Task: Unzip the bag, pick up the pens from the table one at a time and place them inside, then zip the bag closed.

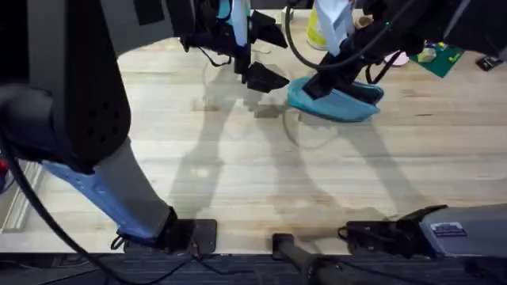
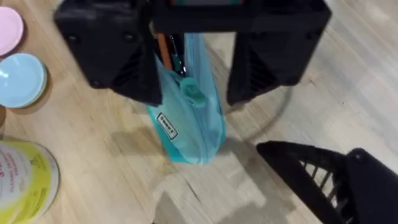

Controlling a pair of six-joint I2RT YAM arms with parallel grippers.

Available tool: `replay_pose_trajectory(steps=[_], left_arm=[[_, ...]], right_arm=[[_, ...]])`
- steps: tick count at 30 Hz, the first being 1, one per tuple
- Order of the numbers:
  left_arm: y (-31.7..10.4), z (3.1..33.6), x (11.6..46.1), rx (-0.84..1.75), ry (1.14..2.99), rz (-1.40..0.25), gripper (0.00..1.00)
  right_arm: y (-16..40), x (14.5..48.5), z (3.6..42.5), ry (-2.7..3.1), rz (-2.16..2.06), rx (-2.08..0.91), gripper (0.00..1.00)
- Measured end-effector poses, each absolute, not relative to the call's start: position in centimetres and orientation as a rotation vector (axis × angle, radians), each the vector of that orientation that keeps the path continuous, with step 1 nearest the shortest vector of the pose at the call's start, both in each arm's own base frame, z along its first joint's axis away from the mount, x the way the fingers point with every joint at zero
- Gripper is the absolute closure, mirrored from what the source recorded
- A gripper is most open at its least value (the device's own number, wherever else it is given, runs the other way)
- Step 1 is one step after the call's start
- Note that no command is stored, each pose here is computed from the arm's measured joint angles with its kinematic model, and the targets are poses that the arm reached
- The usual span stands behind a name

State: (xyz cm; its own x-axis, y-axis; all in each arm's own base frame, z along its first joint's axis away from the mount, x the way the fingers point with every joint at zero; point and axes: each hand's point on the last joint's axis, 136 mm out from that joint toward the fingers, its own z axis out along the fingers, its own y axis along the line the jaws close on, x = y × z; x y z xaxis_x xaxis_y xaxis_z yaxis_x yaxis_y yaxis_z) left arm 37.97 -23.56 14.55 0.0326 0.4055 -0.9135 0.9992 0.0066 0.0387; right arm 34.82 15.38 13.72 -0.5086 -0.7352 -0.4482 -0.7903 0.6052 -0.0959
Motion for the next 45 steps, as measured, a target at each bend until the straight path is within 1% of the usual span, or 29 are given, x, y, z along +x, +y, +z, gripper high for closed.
replay_pose_trajectory(steps=[3, 6, 7, 8, 10, 11, 12, 25, 37, 40, 45], left_arm=[[-23.6, 14.6, 38.0, 1.515, 1.486, -0.943, 0.008], [-23.6, 14.6, 38.0, 1.516, 1.484, -0.942, 0.008], [-23.6, 14.6, 38.0, 1.516, 1.484, -0.942, 0.007], [-23.6, 14.6, 38.0, 1.516, 1.484, -0.942, 0.007], [-23.6, 14.6, 38.0, 1.516, 1.484, -0.942, 0.007], [-23.6, 14.6, 38.0, 1.516, 1.484, -0.942, 0.007], [-23.6, 14.6, 38.0, 1.516, 1.484, -0.942, 0.007], [-23.6, 14.6, 38.0, 1.516, 1.484, -0.942, 0.007], [-23.6, 14.5, 37.8, 1.513, 1.490, -0.960, 0.007], [-23.7, 13.8, 37.7, 1.507, 1.496, -0.987, 0.007], [-24.3, 11.3, 37.4, 1.504, 1.536, -1.055, 0.008]], right_arm=[[15.4, 34.8, 13.7, 2.386, 0.167, -1.212, 0.505], [15.4, 34.7, 13.7, 2.391, 0.168, -1.214, 0.558], [15.3, 34.6, 13.6, 2.396, 0.169, -1.215, 0.599], [15.3, 34.5, 13.6, 2.398, 0.170, -1.217, 0.662], [15.3, 34.5, 13.6, 2.397, 0.167, -1.225, 0.882], [15.2, 34.5, 13.5, 2.398, 0.167, -1.225, 0.944], [15.2, 34.5, 13.5, 2.398, 0.167, -1.226, 0.960], [15.2, 34.5, 13.6, 2.398, 0.167, -1.226, 0.969], [15.2, 34.3, 15.0, 2.361, 0.158, -1.212, 0.970], [15.2, 34.3, 15.0, 2.361, 0.158, -1.212, 0.970], [15.2, 34.3, 15.1, 2.361, 0.158, -1.212, 0.970]])
